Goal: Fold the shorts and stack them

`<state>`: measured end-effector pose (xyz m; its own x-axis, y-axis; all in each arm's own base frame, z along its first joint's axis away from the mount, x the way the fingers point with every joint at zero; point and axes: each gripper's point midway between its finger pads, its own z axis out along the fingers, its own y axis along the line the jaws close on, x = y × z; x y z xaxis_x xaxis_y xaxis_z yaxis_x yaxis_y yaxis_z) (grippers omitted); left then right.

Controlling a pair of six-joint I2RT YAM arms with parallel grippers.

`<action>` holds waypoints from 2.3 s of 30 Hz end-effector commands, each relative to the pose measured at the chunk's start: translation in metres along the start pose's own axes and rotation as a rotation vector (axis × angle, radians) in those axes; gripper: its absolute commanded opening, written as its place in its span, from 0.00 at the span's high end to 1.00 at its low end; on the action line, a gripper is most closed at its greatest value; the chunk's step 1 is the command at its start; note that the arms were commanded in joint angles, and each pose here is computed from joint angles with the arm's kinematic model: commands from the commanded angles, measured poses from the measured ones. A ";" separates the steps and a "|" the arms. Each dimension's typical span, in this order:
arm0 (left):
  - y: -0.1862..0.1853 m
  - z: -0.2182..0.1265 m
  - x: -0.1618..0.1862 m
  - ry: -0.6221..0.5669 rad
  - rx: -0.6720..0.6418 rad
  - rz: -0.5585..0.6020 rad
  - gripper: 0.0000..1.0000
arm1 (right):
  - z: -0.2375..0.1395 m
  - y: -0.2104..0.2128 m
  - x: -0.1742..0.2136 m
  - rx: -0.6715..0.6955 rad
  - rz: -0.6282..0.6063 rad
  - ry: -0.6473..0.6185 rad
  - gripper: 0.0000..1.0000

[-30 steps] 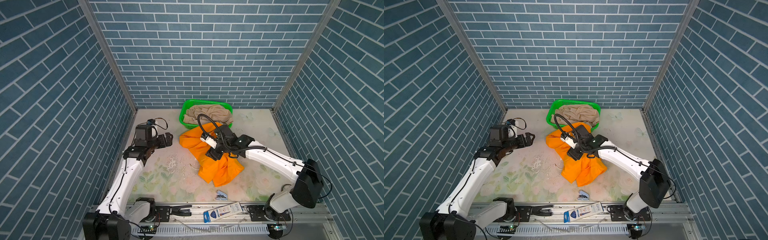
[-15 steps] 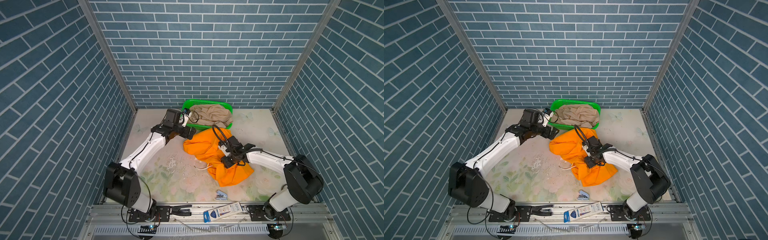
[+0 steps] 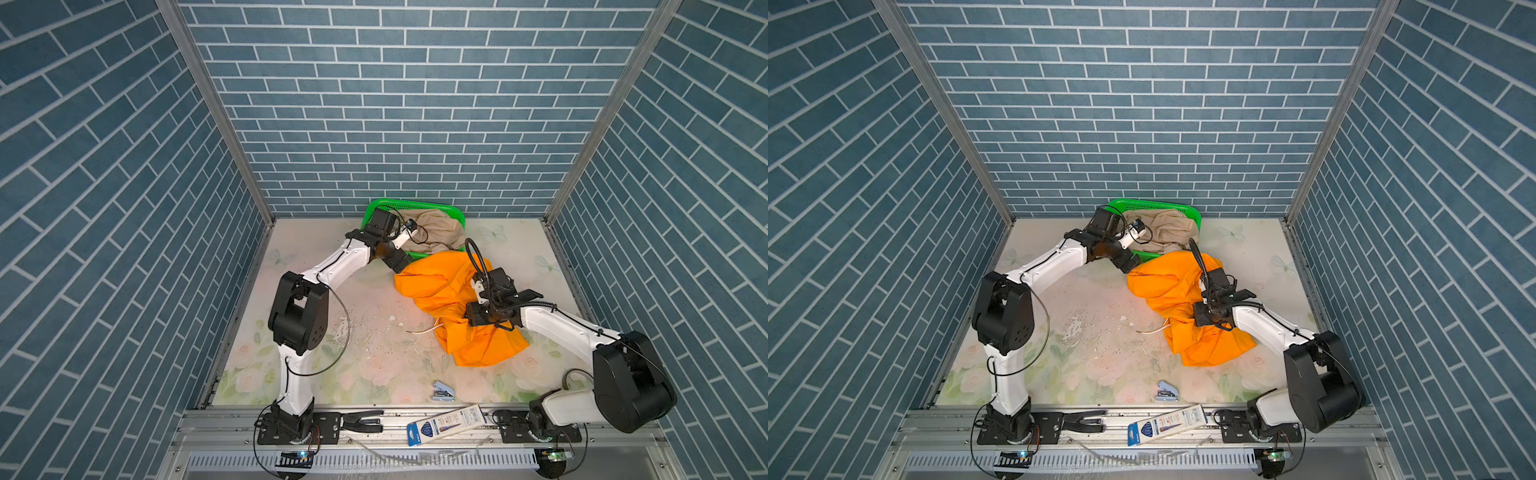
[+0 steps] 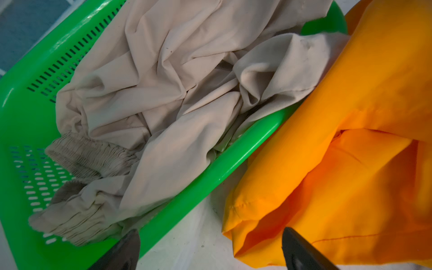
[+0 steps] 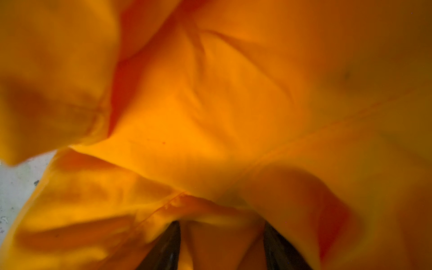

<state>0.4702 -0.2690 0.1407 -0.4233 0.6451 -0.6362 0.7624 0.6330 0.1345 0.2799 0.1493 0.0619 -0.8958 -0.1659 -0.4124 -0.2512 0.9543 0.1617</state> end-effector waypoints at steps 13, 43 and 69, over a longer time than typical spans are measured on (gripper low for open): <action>0.011 0.066 -0.015 0.004 -0.008 0.059 0.23 | -0.009 -0.004 0.030 -0.034 0.212 -0.007 0.42; 0.024 0.017 0.091 0.266 -0.246 -0.367 0.92 | -0.006 -0.022 0.019 0.003 0.248 -0.023 0.39; 0.157 -0.046 0.188 0.341 -0.530 -0.685 1.00 | -0.034 0.000 0.008 0.053 0.107 -0.099 0.38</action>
<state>0.4988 -0.0467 0.0935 -0.8355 0.1262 -0.5348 0.0371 0.9840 0.1741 0.2564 0.1527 0.0699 -0.8945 -0.0208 -0.4466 -0.1428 0.9599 0.2412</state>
